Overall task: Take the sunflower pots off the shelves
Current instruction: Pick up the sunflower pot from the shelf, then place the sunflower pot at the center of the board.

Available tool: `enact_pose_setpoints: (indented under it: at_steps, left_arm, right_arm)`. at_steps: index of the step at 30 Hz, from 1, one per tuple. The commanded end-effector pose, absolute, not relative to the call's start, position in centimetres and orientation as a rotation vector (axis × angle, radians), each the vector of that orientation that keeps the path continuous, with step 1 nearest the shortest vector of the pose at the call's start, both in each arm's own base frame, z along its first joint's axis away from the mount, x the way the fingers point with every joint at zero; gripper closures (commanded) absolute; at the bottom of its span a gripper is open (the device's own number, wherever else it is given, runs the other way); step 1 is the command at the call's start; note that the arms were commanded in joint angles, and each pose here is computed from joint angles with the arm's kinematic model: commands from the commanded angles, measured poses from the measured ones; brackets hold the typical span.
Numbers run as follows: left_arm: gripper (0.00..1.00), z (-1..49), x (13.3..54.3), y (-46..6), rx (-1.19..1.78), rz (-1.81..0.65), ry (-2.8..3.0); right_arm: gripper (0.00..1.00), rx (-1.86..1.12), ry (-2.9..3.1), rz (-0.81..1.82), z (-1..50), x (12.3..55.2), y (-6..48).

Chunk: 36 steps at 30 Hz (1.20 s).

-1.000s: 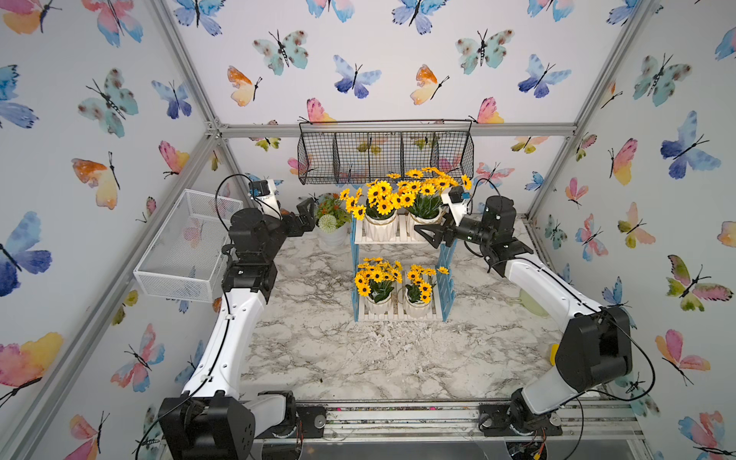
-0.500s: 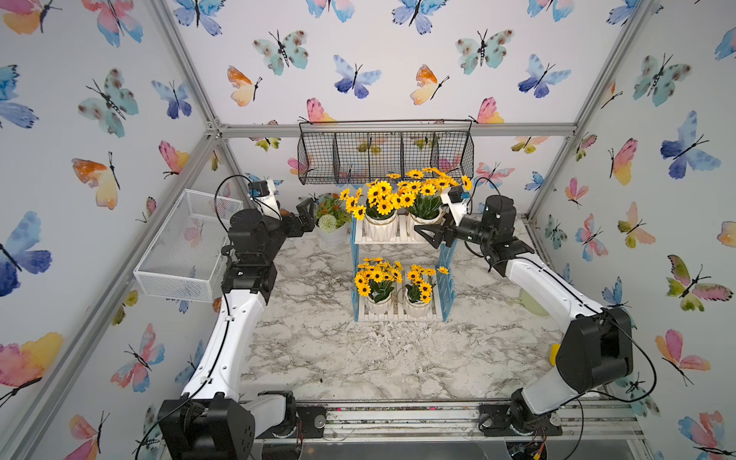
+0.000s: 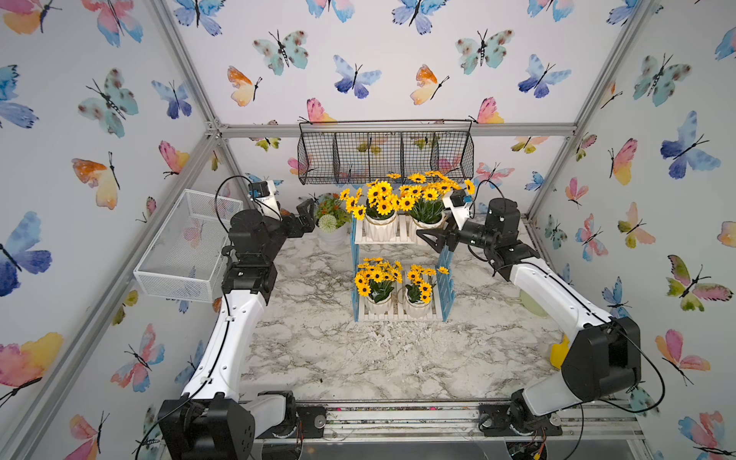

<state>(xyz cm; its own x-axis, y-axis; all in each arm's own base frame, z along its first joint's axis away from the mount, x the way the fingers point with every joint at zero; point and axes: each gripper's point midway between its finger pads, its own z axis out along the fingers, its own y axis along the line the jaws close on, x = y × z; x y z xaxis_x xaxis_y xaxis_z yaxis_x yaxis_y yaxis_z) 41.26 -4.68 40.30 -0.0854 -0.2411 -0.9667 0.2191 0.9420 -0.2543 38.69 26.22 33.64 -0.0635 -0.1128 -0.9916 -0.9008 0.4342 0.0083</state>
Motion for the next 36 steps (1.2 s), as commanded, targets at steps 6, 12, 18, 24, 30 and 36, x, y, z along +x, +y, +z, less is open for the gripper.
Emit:
enact_pose_setpoints:
  at_steps: [6, 12, 18, 24, 30, 36]
  left_arm:
    - [0.02, 41.5, 40.7, -4.7, -0.009, -0.391, 1.57]
    - [0.02, 41.5, 40.8, -4.7, -0.01, -0.397, 1.57]
    - [0.02, 41.6, 40.7, -4.8, -0.008, -0.398, 1.567]
    - [0.02, 41.7, 40.6, -4.7, -0.009, -0.401, 1.565]
    - [0.02, 41.8, 40.6, -4.6, -0.006, -0.387, 1.563]
    - [0.02, 42.2, 40.4, -4.5, -0.007, -0.384, 1.553]
  right_arm:
    - [0.98, -0.914, 1.413, 0.817, 36.6, 36.7, 25.8]
    - [0.98, -0.899, 1.375, 0.798, 38.1, 35.8, 25.4]
    - [0.98, -0.885, 1.335, 0.786, 39.7, 34.4, 24.8]
    - [0.98, -0.906, 1.329, 0.779, 40.3, 32.7, 24.7]
    - [0.98, -0.939, 1.343, 0.77, 39.9, 30.1, 25.6]
    - [0.98, -0.962, 1.333, 0.809, 39.8, 26.8, 26.7]
